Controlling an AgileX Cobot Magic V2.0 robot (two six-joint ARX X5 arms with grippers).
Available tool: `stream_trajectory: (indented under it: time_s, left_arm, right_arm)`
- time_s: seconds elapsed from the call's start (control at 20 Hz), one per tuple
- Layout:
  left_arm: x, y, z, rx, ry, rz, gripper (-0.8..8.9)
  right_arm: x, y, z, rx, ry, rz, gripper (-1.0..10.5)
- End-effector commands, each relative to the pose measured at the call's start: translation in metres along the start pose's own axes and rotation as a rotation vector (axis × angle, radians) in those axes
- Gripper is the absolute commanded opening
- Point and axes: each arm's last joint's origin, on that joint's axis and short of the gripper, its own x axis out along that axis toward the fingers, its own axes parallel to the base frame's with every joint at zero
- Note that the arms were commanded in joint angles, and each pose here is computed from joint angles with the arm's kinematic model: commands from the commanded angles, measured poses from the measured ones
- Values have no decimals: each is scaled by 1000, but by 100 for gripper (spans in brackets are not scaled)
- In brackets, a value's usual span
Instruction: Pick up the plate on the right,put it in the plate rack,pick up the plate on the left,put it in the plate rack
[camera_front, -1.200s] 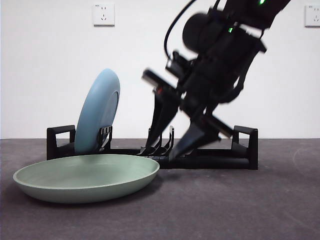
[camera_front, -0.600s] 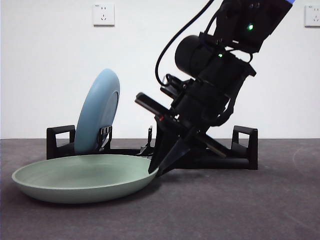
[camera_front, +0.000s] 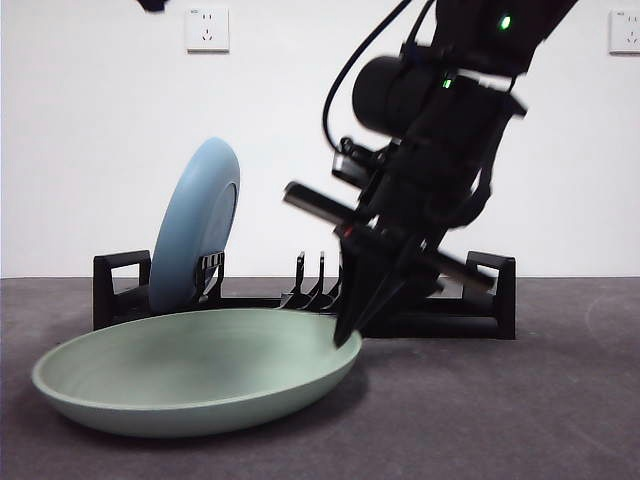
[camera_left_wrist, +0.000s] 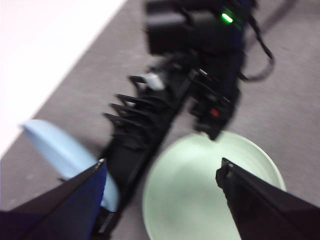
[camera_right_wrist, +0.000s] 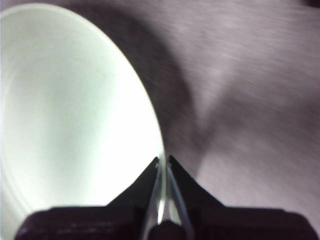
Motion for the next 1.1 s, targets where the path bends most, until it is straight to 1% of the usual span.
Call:
stream_trajectory:
  time_s: [0.05, 0.3, 0.45, 0.55, 0.7, 0.85, 0.9, 1.05, 1.1]
  left_arm:
    - [7, -11, 1, 45, 33, -66, 378]
    - [31, -47, 6, 167, 116, -218, 377]
    - [47, -69, 6, 234, 177, -284, 373]
    - [59, -80, 3, 265, 224, -314, 373]
    - [74, -89, -2, 292, 287, -336, 373]
    - [81, -94, -3, 298, 304, -341, 366]
    - [82, -94, -2, 294, 294, -338, 299]
    - [83, -94, 0, 284, 271, -329, 35]
    - [83, -93, 0, 283, 272, -327, -16]
  right_arm:
    - [-19, 2, -2, -22, -30, -13, -17]
    - [-63, 2, -4, -31, -90, -6, -17]
    - [-83, -1, -8, -22, -103, -9, -16]
    - [-94, 1, -13, -35, -102, -11, -16]
    - [-107, 4, -18, -42, -115, -7, -16]
    - [-119, 6, -23, -47, -127, -3, -16]
    - [-122, 6, -25, -52, -127, -3, -16]
    - [-130, 7, -31, -58, -114, -8, -16]
    - [-132, 7, -32, -61, -112, -9, -16]
